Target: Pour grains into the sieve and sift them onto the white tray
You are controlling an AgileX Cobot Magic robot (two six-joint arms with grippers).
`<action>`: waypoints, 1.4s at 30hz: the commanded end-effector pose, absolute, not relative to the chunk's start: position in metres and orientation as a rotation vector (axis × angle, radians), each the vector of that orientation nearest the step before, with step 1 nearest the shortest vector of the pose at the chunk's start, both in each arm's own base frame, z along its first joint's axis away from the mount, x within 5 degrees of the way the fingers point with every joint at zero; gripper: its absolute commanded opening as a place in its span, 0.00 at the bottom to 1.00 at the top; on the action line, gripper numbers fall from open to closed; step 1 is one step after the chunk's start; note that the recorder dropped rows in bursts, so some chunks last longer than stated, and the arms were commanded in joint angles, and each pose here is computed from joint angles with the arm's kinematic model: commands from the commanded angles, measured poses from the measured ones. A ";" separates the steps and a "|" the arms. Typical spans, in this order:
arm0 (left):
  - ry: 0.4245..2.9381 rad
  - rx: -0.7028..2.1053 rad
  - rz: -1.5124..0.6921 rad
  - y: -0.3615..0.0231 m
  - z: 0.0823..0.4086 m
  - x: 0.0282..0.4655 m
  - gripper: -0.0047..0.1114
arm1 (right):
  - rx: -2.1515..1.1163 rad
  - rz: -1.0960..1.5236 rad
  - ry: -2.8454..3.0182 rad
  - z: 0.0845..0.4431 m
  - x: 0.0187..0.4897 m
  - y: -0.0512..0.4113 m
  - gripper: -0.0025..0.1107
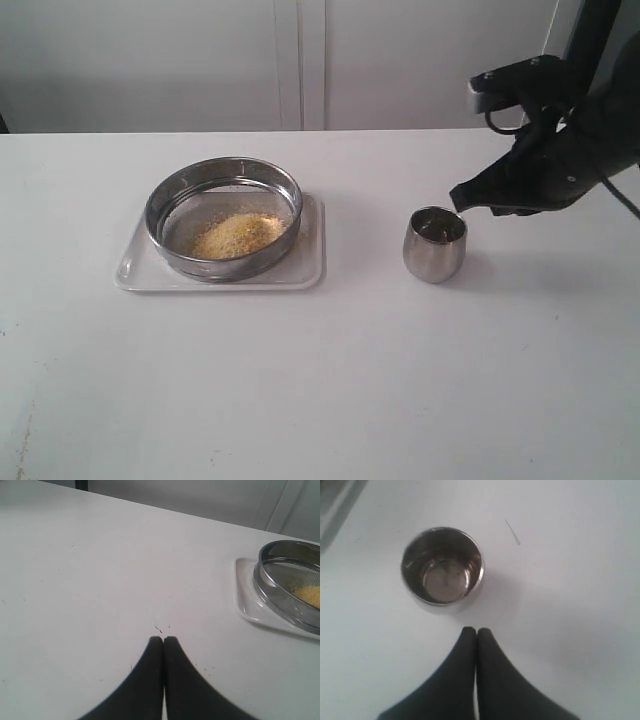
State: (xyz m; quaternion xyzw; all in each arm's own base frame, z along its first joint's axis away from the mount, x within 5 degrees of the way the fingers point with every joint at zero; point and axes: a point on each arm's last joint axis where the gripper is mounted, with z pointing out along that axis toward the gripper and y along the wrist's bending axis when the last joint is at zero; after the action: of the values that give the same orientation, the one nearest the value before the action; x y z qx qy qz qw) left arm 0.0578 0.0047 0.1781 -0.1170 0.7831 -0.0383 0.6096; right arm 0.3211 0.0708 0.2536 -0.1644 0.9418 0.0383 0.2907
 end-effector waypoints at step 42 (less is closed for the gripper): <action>1.289 -0.299 -0.222 0.006 0.318 0.060 0.04 | -0.363 0.094 2.552 0.254 0.322 0.057 0.02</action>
State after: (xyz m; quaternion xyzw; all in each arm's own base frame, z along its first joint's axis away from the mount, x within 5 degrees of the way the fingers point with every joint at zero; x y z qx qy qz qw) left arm 0.0516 0.0057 0.3088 -0.1647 0.5462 -0.1541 0.8067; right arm 0.3199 0.0596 0.2517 -0.1413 0.9520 0.0363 0.2691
